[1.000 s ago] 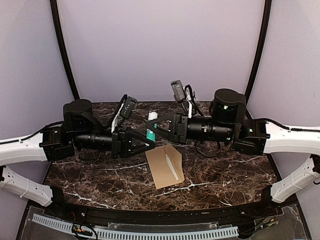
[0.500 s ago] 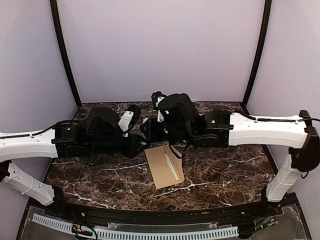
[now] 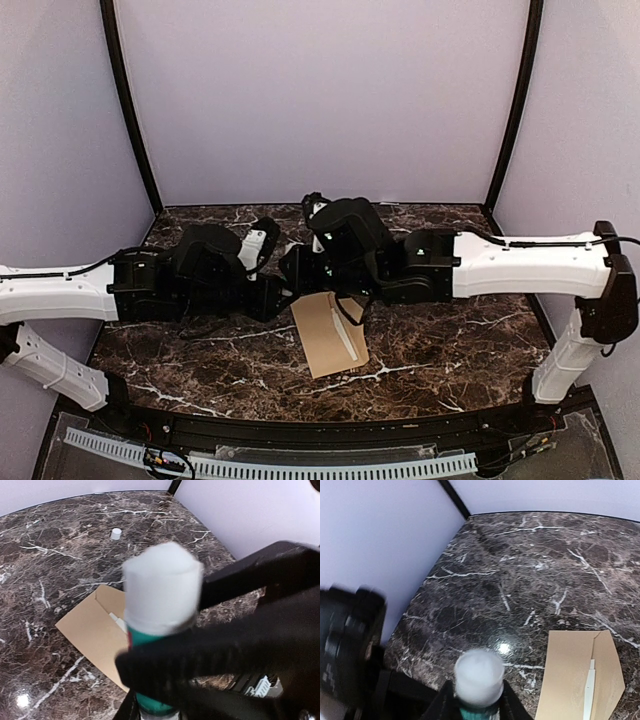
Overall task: Place the letter into the envelope and seal it
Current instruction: Unscrew the solid glue.
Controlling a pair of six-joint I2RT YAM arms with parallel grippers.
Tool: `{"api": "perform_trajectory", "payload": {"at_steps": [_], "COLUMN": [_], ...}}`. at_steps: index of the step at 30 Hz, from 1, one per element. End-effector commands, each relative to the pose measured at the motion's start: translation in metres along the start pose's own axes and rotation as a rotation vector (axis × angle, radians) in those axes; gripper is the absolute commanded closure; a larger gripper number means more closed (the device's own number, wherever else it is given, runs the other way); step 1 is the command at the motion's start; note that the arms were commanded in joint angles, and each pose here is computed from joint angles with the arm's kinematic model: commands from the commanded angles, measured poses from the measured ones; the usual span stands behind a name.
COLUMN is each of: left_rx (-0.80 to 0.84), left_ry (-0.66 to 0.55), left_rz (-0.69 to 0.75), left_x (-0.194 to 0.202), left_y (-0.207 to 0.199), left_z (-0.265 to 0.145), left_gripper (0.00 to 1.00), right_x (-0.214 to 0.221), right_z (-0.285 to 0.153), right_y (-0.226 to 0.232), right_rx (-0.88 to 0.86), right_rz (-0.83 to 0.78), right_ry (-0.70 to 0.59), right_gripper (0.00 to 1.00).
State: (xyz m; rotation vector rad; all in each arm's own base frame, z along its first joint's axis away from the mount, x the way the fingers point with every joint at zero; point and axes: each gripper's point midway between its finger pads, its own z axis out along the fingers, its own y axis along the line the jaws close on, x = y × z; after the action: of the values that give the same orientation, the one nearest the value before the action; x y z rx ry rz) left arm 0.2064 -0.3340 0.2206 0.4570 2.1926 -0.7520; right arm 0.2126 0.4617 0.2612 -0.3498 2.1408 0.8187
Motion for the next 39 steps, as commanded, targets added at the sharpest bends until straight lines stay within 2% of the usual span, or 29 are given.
{"api": "perform_trajectory", "payload": {"at_steps": [1,7,10,13,17,21,24,35,39], "left_rx": [0.186,0.289,0.430,0.608,0.833,0.994,1.051,1.127,1.140], "left_ry": [-0.109,-0.114,-0.150,-0.133,-0.121,-0.123,-0.113,-0.061,-0.054], "left_rz": [-0.096,-0.141,-0.107,-0.029,0.081,0.151,0.167,0.169,0.166], "left_x": [-0.035,-0.047,-0.058,-0.056,-0.051,-0.045,-0.042,-0.034,-0.033], "left_y": [-0.027,-0.032,-0.051,-0.079,-0.111,-0.128,-0.133,-0.140,-0.141], "left_z": [-0.023,-0.038,-0.052,-0.069,-0.098,-0.125,-0.136,-0.145,-0.146], "left_gripper": [1.00,1.00,1.00,1.00,1.00,1.00,1.00,1.00,1.00], "right_x": [-0.010,-0.021,-0.031,-0.038,-0.039,-0.034,-0.034,-0.043,-0.044], "right_z": [-0.056,-0.097,-0.120,-0.135,-0.165,-0.186,-0.192,-0.184,-0.183], "right_y": [0.052,0.020,0.014,0.015,0.043,0.070,0.081,0.104,0.110], "right_rx": [-0.276,-0.238,-0.294,-0.417,-0.718,-0.939,-1.019,-1.075,-1.099], "right_rz": [0.016,-0.002,-0.006,-0.010,-0.064,-0.108,-0.104,-0.108,-0.108], "right_ry": [-0.029,-0.087,-0.131,-0.150,-0.165,-0.155,-0.150,-0.134,-0.131], "right_gripper": [0.63,0.33,0.25,0.21,0.18,0.17,0.19,0.44,0.49]}}
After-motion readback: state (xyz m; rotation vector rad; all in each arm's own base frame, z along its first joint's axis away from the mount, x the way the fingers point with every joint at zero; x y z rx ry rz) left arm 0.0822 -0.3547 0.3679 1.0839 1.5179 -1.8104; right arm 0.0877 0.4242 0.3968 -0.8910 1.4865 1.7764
